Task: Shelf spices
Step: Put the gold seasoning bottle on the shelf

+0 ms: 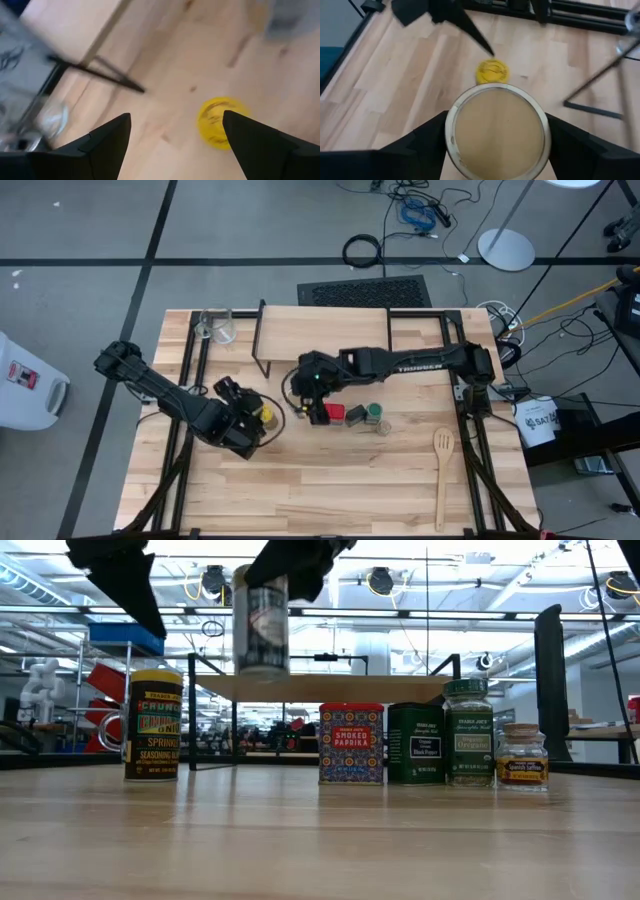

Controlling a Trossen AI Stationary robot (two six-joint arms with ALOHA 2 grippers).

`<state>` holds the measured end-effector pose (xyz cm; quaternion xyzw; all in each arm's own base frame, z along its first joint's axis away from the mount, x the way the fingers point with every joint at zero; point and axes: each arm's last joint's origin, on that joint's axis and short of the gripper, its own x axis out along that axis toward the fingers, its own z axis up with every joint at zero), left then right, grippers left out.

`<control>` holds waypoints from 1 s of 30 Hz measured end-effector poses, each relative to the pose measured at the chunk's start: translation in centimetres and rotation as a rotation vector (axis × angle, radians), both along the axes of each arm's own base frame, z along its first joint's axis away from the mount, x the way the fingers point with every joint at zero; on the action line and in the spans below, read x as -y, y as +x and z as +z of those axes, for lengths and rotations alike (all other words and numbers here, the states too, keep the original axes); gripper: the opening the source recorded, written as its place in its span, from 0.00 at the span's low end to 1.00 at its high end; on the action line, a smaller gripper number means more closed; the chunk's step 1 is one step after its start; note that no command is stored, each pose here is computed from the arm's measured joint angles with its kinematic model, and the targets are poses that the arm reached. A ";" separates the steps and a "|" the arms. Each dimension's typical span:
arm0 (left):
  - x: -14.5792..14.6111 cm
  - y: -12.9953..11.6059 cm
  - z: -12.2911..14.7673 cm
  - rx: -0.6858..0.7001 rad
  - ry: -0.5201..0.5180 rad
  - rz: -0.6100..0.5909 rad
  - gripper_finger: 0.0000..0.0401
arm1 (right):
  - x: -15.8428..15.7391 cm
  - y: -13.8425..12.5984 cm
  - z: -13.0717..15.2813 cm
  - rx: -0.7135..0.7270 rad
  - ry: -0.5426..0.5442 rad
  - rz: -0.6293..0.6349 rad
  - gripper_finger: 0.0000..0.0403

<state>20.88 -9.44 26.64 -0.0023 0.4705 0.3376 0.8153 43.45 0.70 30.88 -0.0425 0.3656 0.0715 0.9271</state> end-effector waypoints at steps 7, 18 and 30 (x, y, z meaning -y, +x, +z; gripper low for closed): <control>-0.6 -2.8 1.4 0.063 0.041 0.127 0.81 | 2.8 -1.3 4.3 -0.046 -0.038 -0.035 0.67; 0.3 -3.6 2.1 0.162 0.041 0.079 0.81 | 10.2 -4.4 8.0 -0.086 -0.049 -0.198 0.67; 0.6 -3.5 2.1 0.185 0.033 0.068 0.81 | 15.7 -11.8 10.9 -0.172 0.036 -0.364 0.68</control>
